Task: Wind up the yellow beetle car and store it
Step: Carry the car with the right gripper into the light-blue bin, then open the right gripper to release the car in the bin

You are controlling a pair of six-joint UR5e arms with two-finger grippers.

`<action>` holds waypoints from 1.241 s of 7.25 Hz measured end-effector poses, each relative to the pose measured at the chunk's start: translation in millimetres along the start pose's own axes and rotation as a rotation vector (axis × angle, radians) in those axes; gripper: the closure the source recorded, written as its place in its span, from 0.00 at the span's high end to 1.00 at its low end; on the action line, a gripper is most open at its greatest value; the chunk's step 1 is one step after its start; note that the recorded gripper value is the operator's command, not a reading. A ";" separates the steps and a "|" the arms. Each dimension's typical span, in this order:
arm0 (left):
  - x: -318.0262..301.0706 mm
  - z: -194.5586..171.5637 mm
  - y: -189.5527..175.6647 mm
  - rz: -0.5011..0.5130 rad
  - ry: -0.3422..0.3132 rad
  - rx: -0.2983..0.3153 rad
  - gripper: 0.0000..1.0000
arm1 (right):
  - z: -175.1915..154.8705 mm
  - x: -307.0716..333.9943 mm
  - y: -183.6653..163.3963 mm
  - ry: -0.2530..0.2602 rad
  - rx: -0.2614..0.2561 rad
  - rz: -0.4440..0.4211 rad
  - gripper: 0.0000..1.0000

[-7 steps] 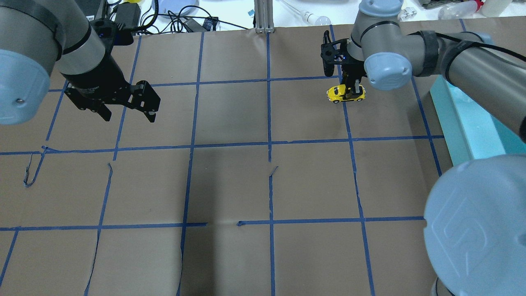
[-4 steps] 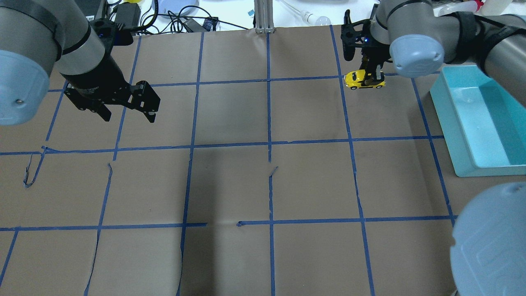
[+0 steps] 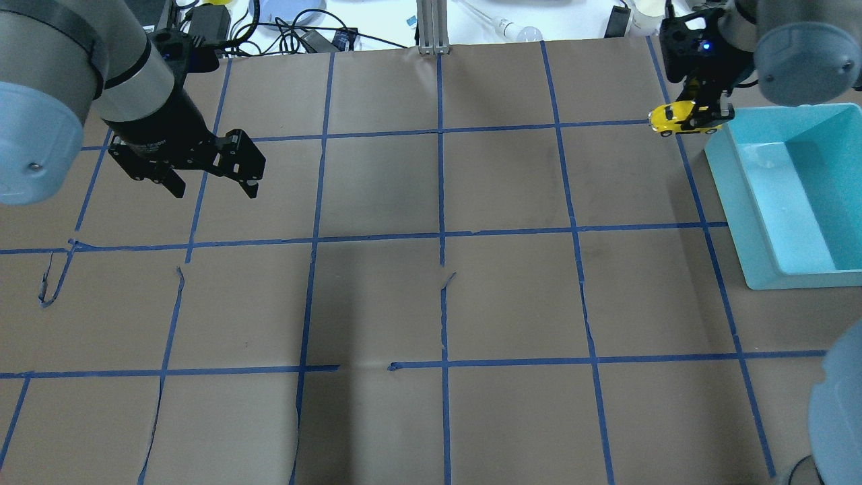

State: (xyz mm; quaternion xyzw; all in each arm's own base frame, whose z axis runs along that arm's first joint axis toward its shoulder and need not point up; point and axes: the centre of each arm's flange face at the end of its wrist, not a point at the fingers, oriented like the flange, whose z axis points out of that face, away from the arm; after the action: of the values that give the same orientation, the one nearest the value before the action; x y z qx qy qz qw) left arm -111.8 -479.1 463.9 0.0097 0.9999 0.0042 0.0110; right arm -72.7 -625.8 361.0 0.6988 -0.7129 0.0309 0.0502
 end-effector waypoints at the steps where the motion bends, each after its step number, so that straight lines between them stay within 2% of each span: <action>1: 1.2 0.3 0.3 0.000 0.000 -0.001 1.00 | 5.2 -6.2 36.2 -0.005 0.002 -0.026 0.00; 3: 4.6 0.8 0.6 0.005 0.002 -0.002 1.00 | 17.6 -19.0 85.4 -0.018 0.012 -0.080 0.00; 5: 5.0 0.8 0.2 0.007 -0.001 0.000 1.00 | 41.1 -41.8 122.0 -0.041 0.023 -0.095 0.00; 7: 5.1 -0.3 1.0 0.009 -0.003 0.002 1.00 | 67.2 -64.7 149.2 -0.032 0.009 -0.115 0.00; 9: 4.6 -1.7 0.8 0.008 -0.008 0.005 1.00 | 98.4 -79.9 171.2 -0.048 0.017 -0.107 0.00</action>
State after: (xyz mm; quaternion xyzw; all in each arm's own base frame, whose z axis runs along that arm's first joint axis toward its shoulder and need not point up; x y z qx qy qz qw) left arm -116.4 -478.2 465.5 0.0138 0.9998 0.0018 0.0147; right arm -245.1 -553.9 258.6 0.7369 -0.6752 0.0172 0.0287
